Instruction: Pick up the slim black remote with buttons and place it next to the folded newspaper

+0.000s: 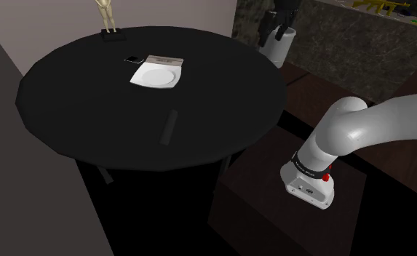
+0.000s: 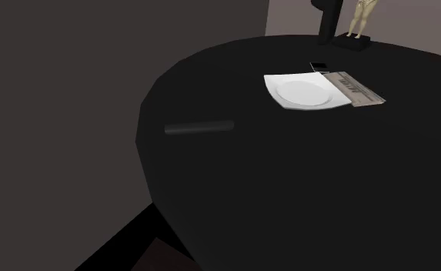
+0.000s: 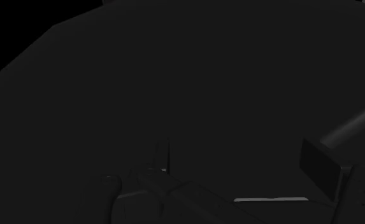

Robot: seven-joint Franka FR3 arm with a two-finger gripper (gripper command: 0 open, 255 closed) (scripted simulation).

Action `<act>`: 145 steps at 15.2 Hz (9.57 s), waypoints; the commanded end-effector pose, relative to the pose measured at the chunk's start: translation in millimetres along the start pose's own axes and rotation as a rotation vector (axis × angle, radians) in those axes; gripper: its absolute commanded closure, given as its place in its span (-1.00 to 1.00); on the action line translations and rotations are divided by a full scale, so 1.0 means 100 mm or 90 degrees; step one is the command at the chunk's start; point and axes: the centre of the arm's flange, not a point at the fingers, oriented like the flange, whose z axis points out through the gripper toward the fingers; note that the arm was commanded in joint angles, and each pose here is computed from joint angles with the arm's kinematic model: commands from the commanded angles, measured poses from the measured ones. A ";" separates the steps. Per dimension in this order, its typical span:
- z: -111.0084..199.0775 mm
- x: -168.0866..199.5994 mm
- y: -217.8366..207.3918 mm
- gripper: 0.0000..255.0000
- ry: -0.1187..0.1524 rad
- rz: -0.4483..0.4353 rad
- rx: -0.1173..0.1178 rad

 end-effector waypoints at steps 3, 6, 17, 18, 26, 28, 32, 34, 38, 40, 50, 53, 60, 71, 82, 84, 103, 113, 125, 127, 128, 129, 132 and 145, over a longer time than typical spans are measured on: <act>0.15 -0.03 -0.23 -1.00 0.002 0.028 -0.005; 0.37 -0.05 -0.58 -1.00 0.005 0.070 -0.012; 1.22 0.07 -1.81 -1.00 0.014 0.225 -0.038; 1.30 0.10 -1.92 -1.00 0.015 0.239 -0.041; 1.94 0.40 -2.75 -1.00 0.023 0.351 -0.060; 2.11 0.49 -2.95 -1.00 0.024 0.379 -0.065; 2.44 0.72 -3.32 -1.00 0.028 0.435 -0.074; 2.61 0.84 -3.50 -1.00 0.030 0.464 -0.079; 2.89 1.02 -3.72 -1.00 0.032 0.501 -0.085; 3.00 1.02 -3.70 -1.00 0.032 0.501 -0.085; 3.23 1.02 -3.67 -1.00 0.032 0.501 -0.085; 3.23 1.02 -3.67 1.00 0.032 0.501 -0.085; 3.23 1.02 -3.68 1.00 0.032 0.501 -0.085; 2.76 1.09 -3.65 1.00 0.032 0.501 -0.085; 2.35 1.27 -3.40 1.00 0.032 0.501 -0.085; 2.38 1.40 -3.17 1.00 0.032 0.501 -0.085; 2.64 2.56 -0.96 1.00 0.032 0.501 -0.085; 2.93 2.90 -0.27 1.00 0.032 0.501 -0.085; 3.51 2.82 -0.30 1.00 0.032 0.501 -0.085; 3.51 2.82 -0.30 1.00 0.032 0.501 -0.085; 3.51 2.82 -0.30 1.00 0.032 0.501 -0.085; 3.51 2.82 -0.30 1.00 0.032 0.501 -0.085; 3.51 2.82 -0.30 1.00 0.032 0.501 -0.085; 3.01 2.82 -0.37 -1.00 0.032 0.501 -0.085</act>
